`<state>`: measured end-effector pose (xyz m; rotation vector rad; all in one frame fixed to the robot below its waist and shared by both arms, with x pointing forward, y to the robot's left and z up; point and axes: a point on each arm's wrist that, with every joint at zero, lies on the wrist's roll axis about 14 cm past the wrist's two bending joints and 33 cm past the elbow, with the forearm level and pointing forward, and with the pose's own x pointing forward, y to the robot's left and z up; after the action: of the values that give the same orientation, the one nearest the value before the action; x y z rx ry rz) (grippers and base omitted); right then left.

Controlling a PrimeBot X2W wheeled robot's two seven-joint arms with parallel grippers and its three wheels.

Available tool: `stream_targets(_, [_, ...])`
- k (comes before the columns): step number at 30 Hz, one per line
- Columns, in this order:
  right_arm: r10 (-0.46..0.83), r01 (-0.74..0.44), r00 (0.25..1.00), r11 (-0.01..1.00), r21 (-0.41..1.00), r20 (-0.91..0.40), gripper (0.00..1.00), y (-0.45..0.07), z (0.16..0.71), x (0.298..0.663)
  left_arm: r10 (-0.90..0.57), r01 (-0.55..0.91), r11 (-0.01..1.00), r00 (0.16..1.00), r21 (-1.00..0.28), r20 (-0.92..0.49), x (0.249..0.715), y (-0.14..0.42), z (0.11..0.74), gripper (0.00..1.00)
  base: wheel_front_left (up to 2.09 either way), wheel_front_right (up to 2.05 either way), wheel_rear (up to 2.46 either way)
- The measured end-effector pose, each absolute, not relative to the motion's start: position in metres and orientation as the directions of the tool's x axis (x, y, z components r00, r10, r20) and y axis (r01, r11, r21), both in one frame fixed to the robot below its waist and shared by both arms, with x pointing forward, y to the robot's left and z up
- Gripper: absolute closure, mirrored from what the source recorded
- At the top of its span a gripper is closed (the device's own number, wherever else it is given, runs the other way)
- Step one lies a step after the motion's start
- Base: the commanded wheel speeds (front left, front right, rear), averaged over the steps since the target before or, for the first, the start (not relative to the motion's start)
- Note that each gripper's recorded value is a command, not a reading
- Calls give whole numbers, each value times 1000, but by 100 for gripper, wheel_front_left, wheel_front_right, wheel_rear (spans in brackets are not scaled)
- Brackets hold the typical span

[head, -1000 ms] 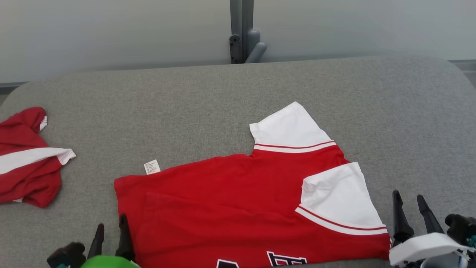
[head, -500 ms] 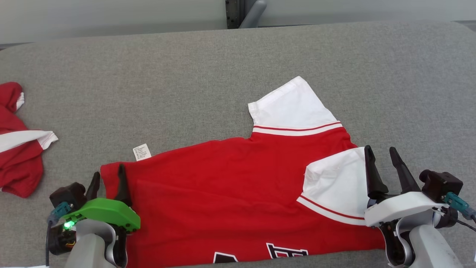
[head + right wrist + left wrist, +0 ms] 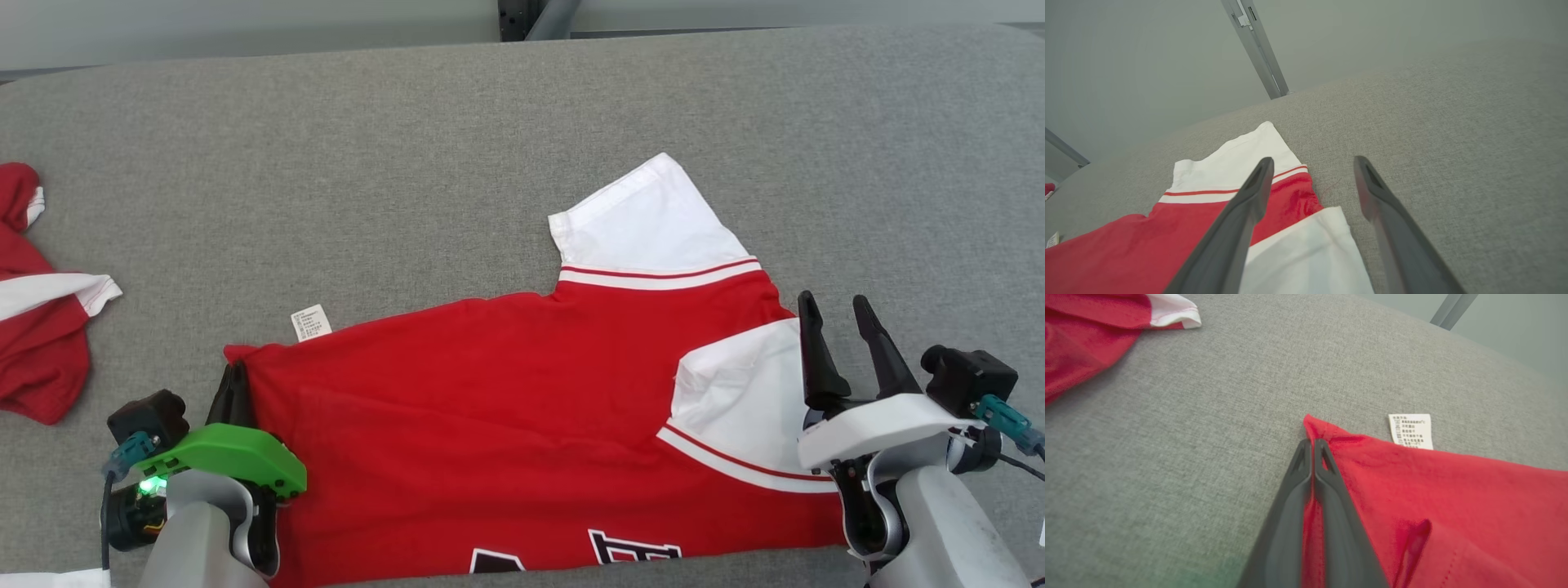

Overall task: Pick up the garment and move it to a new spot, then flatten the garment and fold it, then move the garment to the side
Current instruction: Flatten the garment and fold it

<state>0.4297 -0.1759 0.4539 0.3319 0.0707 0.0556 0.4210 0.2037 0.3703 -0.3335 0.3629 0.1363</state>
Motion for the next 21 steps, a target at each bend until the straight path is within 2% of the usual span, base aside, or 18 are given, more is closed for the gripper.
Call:
stream_targets(5, [119, -90, 990, 943, 321, -71, 0, -162, 450, 447, 67, -174, 936, 942, -305, -330, 431, 203, 380, 100, 0, 0, 0])
stream_targets(11, [238, -212, 968, 946, 246, -79, 0, -132, 453, 496, 58, -145, 940, 960, -308, -275, 442, 205, 396, 100, 0, 0, 0])
stream_targets(16, [313, -284, 935, 943, 174, -167, 0, -109, 445, 536, 41, -125, 936, 967, -329, -251, 451, 202, 403, 100, 0, 0, 0])
stream_targets(21, [323, -301, 907, 946, 120, -270, 0, -102, 427, 567, 49, -130, 938, 967, -321, -250, 457, 207, 403, 100, 0, 0, 0])
